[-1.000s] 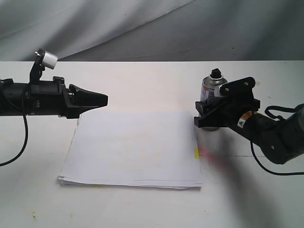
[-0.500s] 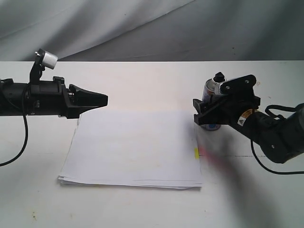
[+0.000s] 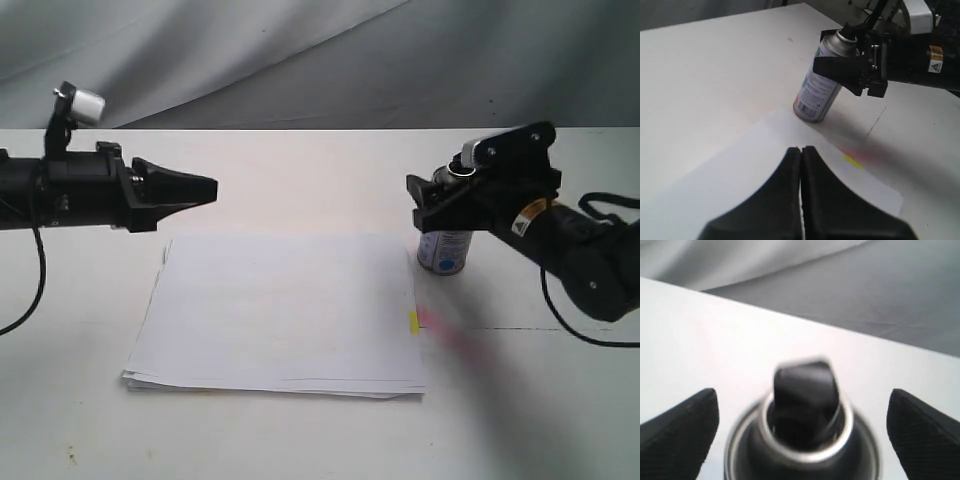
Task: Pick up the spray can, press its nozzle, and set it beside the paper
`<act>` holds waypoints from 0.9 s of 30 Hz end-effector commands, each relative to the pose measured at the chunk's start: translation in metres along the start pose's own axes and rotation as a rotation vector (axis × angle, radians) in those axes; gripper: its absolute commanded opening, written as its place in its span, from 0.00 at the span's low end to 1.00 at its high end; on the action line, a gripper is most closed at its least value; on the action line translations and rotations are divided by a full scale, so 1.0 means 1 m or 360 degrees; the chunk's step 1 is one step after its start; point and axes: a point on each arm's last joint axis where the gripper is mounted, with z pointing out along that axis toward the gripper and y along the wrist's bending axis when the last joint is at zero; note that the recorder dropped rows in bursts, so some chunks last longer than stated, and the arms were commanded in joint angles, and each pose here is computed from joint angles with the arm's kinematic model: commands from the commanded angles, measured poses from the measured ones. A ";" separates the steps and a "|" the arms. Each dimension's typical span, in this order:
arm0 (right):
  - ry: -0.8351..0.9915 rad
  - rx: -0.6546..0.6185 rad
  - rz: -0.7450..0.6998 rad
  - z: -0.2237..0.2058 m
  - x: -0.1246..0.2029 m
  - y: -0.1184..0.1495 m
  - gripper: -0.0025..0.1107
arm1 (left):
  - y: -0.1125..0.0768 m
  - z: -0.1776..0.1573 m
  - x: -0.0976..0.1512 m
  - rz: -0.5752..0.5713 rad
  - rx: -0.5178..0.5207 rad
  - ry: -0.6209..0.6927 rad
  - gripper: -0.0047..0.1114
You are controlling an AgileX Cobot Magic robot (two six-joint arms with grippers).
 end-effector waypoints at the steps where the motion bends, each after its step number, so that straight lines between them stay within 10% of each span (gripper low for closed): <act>1: -0.0079 0.0046 -0.0031 -0.026 -0.051 -0.005 0.76 | -0.016 -0.030 -0.035 0.0037 -0.0078 -0.0176 0.04; 15: -0.0100 0.0202 -0.0090 -0.181 -0.166 -0.002 0.69 | -0.125 -0.142 -0.094 0.0315 -0.0261 -0.0504 0.04; 27: 0.0076 0.0266 0.0078 -0.326 -0.157 0.011 0.41 | -0.214 -0.162 -0.022 0.0282 -0.0372 -0.0686 0.04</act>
